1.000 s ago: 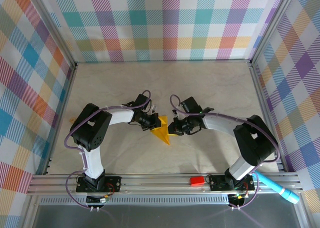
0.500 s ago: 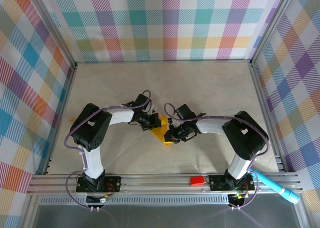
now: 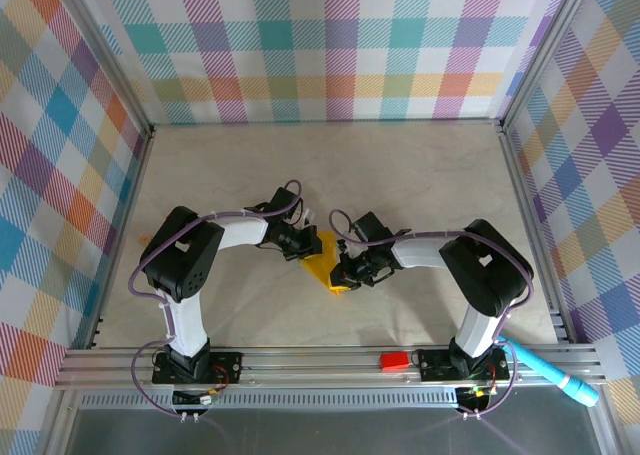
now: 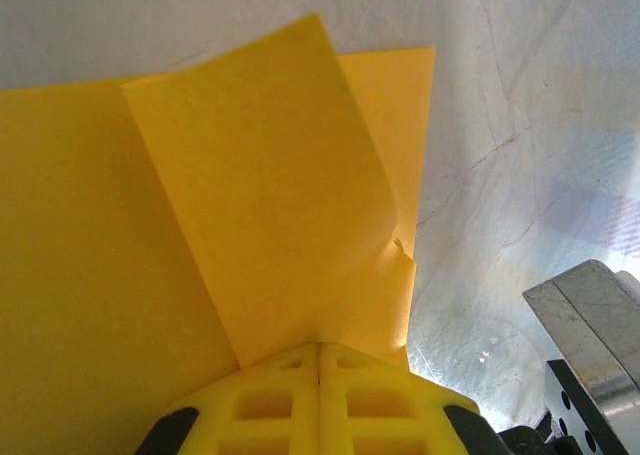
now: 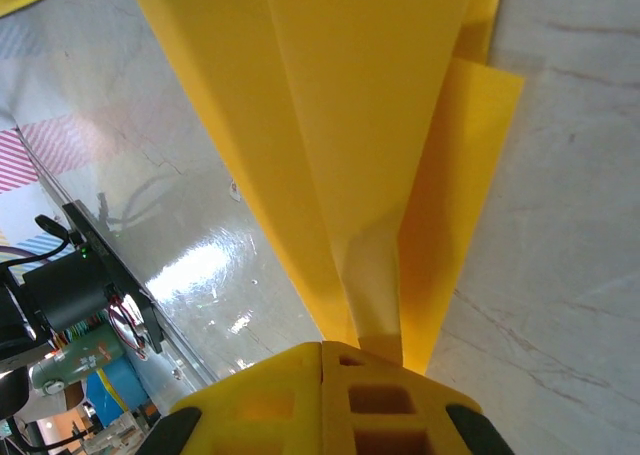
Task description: Fold a paper plane with a square sheet of paper (fold left side to right side)
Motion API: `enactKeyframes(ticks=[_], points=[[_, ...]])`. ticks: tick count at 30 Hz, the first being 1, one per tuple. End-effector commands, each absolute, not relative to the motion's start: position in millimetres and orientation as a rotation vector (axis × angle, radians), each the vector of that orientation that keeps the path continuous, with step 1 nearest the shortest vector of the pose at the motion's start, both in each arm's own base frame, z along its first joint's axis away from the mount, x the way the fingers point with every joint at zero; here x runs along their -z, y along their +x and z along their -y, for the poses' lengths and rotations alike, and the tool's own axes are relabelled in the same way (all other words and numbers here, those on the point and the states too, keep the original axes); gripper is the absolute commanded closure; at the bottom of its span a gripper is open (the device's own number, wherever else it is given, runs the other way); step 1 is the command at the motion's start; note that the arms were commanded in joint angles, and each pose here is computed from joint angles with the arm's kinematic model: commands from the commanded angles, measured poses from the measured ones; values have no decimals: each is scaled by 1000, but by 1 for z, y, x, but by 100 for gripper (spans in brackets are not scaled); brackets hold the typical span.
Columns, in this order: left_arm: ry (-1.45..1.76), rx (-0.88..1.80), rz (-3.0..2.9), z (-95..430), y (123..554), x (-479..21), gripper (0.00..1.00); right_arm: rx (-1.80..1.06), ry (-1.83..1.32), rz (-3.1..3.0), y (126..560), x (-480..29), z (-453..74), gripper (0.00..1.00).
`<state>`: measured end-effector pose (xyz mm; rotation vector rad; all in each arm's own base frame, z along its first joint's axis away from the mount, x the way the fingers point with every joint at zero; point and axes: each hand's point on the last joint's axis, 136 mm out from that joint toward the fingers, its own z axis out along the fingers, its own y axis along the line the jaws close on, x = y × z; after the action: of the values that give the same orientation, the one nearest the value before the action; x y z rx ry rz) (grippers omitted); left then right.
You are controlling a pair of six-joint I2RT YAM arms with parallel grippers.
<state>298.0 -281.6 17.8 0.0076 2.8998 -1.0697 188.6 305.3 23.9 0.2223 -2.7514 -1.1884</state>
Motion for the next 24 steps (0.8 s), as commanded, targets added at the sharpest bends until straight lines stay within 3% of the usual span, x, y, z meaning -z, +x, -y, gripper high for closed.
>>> enactKeyframes(ticks=[1, 24], points=[[-94, 803, -3094, 249, 271, 24, 100, 1127, 206, 2734, 177, -12, -299, 98], [-115, 790, -3096, 244, 271, 25, 100, 1065, 175, 2714, 160, 3, -293, 98]])
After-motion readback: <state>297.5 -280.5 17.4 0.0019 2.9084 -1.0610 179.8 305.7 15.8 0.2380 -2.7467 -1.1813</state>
